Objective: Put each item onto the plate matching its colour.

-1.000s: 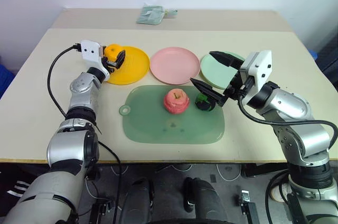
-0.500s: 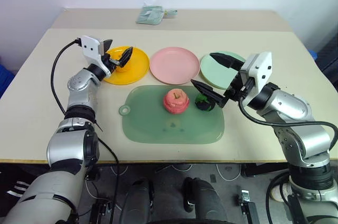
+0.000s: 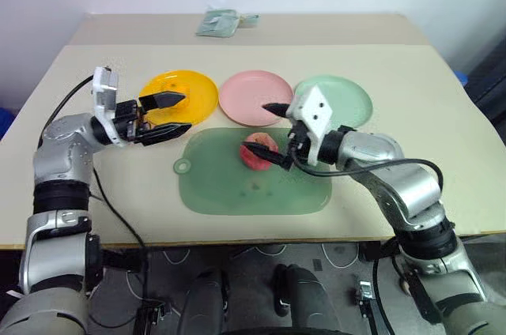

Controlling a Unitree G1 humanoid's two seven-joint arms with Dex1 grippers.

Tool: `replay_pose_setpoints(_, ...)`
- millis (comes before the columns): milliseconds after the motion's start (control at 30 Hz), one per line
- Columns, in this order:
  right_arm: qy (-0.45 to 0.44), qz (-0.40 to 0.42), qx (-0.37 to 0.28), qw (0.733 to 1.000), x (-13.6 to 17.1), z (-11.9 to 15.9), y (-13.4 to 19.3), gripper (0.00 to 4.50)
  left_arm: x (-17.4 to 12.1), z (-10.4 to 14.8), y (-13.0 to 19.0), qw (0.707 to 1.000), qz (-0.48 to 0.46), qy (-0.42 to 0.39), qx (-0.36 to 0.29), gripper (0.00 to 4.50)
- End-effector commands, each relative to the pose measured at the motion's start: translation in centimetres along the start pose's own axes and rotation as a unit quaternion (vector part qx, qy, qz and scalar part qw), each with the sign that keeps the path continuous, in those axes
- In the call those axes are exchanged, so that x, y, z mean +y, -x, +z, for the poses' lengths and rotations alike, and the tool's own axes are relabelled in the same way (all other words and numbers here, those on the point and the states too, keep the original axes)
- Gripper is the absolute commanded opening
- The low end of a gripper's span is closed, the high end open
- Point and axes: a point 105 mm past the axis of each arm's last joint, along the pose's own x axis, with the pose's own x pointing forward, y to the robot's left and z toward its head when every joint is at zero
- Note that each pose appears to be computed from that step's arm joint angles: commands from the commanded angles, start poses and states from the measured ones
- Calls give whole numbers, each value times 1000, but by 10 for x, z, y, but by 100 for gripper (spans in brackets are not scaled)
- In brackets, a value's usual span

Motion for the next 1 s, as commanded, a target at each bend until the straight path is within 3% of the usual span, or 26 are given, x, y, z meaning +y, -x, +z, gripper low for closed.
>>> replay_pose_setpoints(33,5,6,29,1000,2,-1,-10,450,-11,5,5,1000,-25,1,17,449)
replay_pose_setpoints(767,-36,36,127,991,-4,-39,-11,450,-20,-7,9,1000,-12,3,17,449)
replay_pose_setpoints(867,-24,22,119,992,-9,-35,-13,370,-15,-9,7,1000,0,3,17,450)
replay_pose_setpoints(933,-24,14,95,995,-15,-22,-13,292,-11,-10,3,1000,12,1,14,450)
replay_pose_setpoints(1000,-26,0,72,997,-23,-9,-14,273,-11,-9,1,1000,14,0,5,450)
